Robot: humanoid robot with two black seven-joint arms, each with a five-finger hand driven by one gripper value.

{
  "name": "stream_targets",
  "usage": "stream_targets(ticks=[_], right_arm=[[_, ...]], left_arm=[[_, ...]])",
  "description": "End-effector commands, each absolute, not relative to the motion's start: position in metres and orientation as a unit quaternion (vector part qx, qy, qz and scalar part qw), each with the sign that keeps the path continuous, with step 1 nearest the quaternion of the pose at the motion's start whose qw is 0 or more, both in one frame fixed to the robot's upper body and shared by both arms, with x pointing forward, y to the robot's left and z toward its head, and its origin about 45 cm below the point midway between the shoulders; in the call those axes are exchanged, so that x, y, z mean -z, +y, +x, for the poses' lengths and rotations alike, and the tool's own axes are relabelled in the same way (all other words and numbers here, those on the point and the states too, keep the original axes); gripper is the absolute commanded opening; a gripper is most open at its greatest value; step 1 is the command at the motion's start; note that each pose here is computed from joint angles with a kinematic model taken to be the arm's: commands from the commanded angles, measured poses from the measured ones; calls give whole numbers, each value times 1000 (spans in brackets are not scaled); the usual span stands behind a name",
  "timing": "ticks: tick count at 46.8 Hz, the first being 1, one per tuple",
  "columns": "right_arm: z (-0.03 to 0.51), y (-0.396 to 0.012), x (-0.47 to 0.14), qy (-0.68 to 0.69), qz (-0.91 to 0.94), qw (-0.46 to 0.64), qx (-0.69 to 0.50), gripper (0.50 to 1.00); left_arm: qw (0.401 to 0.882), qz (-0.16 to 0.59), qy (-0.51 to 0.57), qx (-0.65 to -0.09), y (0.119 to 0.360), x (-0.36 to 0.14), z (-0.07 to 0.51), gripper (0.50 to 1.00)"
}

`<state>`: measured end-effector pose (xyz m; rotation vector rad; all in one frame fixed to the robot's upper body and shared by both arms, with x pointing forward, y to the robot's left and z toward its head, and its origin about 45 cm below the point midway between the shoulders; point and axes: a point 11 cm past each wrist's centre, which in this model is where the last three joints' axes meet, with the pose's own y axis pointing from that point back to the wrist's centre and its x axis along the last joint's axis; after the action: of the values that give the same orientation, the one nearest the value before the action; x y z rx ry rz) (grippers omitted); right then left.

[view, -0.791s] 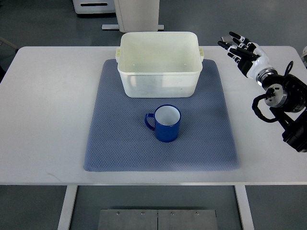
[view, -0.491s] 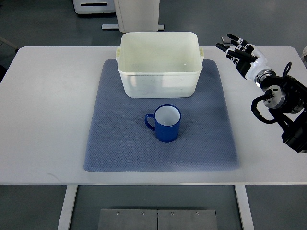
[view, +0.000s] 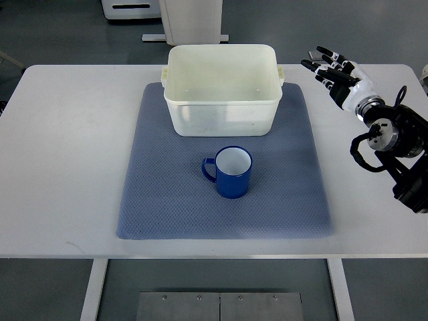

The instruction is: Place cup in box with right hand

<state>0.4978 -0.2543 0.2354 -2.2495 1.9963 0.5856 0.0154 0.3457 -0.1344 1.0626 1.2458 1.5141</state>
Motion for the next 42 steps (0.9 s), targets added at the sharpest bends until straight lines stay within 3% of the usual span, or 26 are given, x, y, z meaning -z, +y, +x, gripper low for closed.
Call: stream_targets(ticks=[1,42], right_arm=[[498,-254,-235,651,-734,38,-191,998],[503,-246,-247,645,-740,46,-185,998]], left_arm=[[440,428,502,-610,346,134,15,1000],[440,428,502,-609,346,134,15,1000]])
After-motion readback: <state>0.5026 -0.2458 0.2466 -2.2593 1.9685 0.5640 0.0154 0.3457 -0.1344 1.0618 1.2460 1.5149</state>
